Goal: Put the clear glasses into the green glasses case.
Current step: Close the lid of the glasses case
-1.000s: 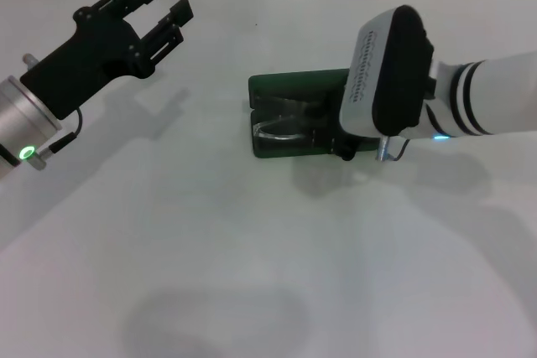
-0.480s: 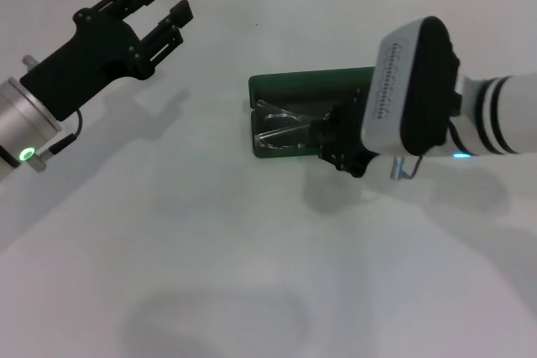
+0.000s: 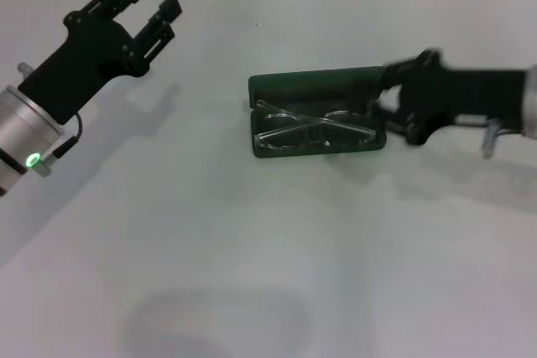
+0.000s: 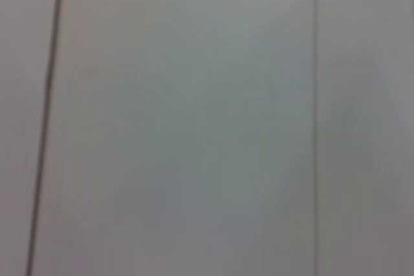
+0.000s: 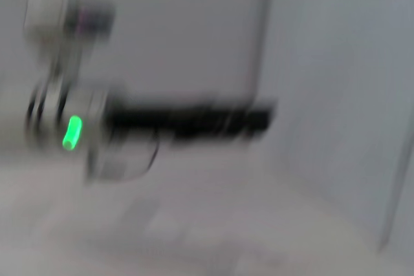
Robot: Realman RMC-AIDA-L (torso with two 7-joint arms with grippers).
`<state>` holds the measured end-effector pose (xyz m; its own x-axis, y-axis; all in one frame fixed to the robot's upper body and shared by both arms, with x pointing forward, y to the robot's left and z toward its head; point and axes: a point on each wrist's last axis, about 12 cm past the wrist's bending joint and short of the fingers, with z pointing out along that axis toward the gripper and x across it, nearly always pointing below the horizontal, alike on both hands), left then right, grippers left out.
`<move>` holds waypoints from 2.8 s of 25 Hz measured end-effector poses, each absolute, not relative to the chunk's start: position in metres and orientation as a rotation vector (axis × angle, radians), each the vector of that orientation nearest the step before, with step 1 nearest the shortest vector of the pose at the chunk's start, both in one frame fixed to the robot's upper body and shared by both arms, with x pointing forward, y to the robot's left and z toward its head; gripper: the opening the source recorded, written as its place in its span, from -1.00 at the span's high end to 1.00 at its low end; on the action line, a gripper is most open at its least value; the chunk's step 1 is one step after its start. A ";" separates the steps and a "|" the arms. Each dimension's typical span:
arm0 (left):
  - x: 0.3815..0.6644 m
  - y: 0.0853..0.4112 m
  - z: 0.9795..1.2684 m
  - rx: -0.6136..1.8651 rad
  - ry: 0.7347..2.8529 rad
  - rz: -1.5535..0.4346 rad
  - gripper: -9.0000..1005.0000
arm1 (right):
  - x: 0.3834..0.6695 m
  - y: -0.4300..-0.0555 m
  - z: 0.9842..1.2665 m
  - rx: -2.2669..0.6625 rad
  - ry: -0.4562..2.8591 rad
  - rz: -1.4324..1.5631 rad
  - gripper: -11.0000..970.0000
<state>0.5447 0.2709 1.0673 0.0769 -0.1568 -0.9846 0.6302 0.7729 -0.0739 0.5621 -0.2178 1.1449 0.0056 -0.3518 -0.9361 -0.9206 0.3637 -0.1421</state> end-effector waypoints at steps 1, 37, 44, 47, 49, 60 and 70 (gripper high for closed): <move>0.545 0.270 1.066 0.406 1.375 -0.615 -0.16 | 0.562 -0.228 1.144 -1.117 1.528 0.699 0.48; 0.617 0.215 1.098 0.537 1.706 -0.868 -0.26 | 0.547 -0.310 1.100 -0.367 1.196 0.540 -0.55; 0.644 0.179 1.092 0.626 1.929 -0.671 -0.66 | 0.541 -0.314 1.100 -0.349 1.175 0.534 -0.54; 0.645 0.167 1.091 0.727 1.975 -0.654 -0.74 | 0.540 -0.314 1.099 -0.346 1.180 0.536 -0.54; 0.645 0.160 1.092 0.772 1.991 -0.648 -0.75 | 0.540 -0.314 1.098 -0.343 1.182 0.537 -0.54; 0.633 0.144 1.086 0.956 2.002 -0.664 -0.78 | 0.541 -0.316 1.097 -0.343 1.195 0.525 -0.54; 0.623 0.145 1.076 1.039 2.009 -0.657 -0.78 | 0.543 -0.317 1.096 -0.343 1.211 0.511 -0.54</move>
